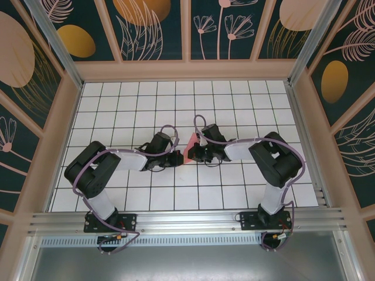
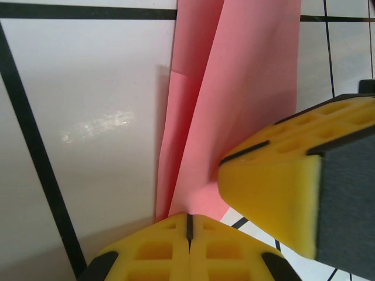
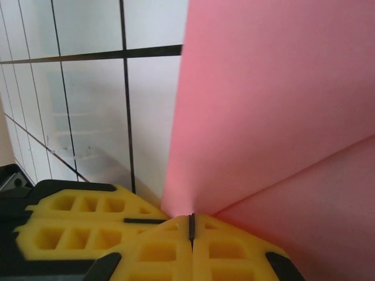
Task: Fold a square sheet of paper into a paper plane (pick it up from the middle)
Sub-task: Fourth fold the wing at the center of the table.
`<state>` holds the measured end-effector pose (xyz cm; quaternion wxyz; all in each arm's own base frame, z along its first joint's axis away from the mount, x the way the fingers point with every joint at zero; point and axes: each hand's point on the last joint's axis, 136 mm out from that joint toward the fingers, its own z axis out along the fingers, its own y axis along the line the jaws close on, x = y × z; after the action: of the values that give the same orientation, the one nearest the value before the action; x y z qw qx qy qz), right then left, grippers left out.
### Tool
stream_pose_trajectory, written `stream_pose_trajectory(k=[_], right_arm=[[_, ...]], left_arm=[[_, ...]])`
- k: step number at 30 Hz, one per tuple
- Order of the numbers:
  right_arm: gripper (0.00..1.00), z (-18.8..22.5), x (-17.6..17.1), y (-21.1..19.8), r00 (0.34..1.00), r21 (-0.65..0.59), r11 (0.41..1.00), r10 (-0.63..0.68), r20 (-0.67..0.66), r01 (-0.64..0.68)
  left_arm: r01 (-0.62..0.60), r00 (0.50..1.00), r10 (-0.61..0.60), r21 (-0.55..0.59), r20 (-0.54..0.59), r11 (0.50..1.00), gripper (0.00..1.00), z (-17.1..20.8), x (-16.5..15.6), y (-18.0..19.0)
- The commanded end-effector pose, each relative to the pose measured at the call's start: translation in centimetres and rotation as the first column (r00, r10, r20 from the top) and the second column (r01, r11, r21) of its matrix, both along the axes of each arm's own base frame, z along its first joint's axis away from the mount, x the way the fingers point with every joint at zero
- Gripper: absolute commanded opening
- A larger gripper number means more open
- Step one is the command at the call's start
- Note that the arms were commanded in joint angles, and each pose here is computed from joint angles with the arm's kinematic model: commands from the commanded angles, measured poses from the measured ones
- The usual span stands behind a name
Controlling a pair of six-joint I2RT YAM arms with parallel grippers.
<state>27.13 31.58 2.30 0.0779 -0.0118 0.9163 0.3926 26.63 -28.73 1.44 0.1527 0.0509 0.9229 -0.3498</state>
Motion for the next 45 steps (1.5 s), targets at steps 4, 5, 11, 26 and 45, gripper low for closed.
stream_pose_trajectory(k=[4, 5, 11, 26, 45], right_arm=[[0.0, 1.3, 0.9, 1.4, 0.999, 0.046, 0.999, 0.026, 0.032, -0.028], [0.0, 1.5, 0.9, 1.5, 0.999, 0.05, 0.998, 0.028, 0.038, -0.03], [0.0, 0.7, 1.1, 1.5, 0.999, 0.034, 0.999, 0.024, 0.026, -0.025], [0.0, -3.0, 4.3, -3.2, 0.997, -0.093, 0.993, -0.074, 0.032, 0.077], [0.0, -2.3, 12.6, -9.9, 0.964, -0.181, 0.949, -0.242, 0.108, 0.259]], left_arm=[[-0.018, 0.996, 0.025, 0.082, -0.083, 0.996, 0.0, -2.7, -1.7, 1.7], [-0.017, 0.996, 0.023, 0.081, -0.083, 0.997, 0.0, -2.7, -1.7, 1.6], [-0.018, 0.996, 0.025, 0.082, -0.081, 0.996, 0.0, -2.7, -1.7, 1.7], [-0.021, 0.99, 0.038, 0.124, -0.138, 0.992, 0.0, -4.0, -3.6, 3.2], [-0.005, 0.99, 0.02, 0.102, -0.141, 0.995, 0.0, -3.8, -4.0, 3.0]])
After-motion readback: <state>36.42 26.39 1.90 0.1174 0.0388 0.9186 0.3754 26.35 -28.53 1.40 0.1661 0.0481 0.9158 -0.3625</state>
